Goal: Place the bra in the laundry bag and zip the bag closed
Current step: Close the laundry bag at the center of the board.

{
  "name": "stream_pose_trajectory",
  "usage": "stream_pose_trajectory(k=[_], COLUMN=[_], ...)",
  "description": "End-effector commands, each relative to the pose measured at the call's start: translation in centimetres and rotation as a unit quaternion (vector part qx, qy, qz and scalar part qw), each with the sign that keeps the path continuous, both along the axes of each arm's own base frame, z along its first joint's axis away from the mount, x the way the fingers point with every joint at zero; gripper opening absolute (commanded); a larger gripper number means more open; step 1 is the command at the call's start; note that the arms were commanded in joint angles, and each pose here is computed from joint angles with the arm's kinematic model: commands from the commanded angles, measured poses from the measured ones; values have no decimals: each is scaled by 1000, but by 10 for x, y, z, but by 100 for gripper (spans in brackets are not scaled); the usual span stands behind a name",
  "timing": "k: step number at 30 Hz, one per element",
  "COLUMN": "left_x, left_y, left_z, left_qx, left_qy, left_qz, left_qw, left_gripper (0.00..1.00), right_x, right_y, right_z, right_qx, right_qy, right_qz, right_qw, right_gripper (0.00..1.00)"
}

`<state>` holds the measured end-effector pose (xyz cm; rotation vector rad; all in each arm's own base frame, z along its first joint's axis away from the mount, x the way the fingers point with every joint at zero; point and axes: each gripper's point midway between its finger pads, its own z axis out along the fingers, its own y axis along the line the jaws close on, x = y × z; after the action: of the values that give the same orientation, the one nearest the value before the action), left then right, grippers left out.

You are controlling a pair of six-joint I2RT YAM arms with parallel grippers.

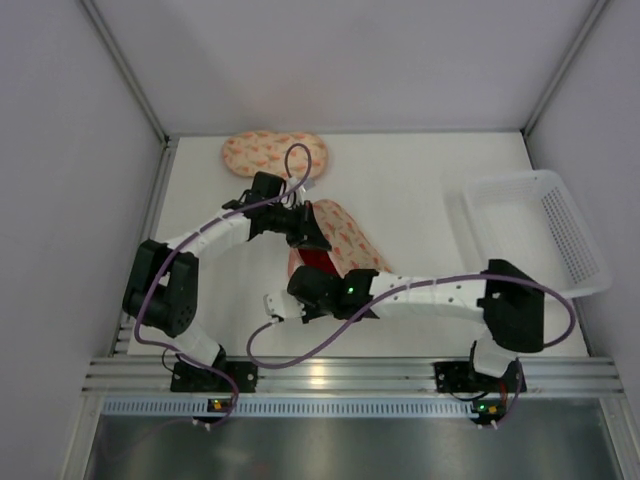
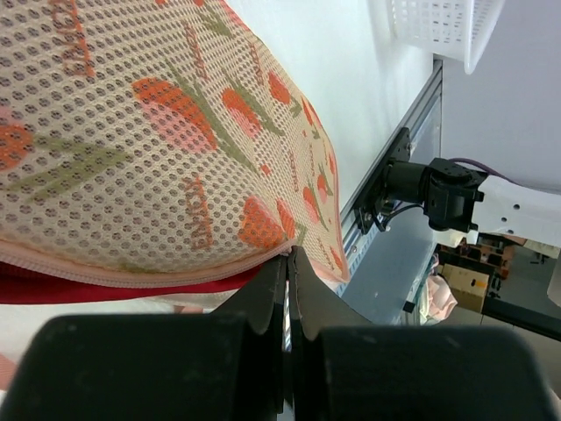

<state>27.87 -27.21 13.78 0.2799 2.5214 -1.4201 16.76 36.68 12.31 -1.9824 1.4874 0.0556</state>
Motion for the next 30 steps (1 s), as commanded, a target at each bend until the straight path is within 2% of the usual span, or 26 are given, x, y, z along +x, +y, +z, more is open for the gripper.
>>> stream_pose_trajectory(k=[1, 5, 15, 23, 30], left_x=[1, -4, -25, -31, -5], left_y=[-4, -1, 10, 35, 24], left_z=[23, 22, 22, -12, -12], left_qx=[-22, -16, -10, 55, 45], left_qy=[-38, -39, -31, -14, -3], left_qz=[-23, -28, -27, -4, -8], left_qw=[999, 999, 999, 998, 999], left_gripper=[0, 0, 0, 0, 0], right_x=[59, 79, 83, 78, 75], right_y=[-4, -7, -44, -50, -27], right_z=[-7, -26, -86, -84, -47], right_qx=[-57, -89, -183, -183, -132], right_qy=[-191, -246, -177, -160, -164], right_qz=[-67, -94, -142, -156, -152], right_qw=[978, 960, 957, 957, 966], right_gripper=[9, 8, 8, 11, 23])
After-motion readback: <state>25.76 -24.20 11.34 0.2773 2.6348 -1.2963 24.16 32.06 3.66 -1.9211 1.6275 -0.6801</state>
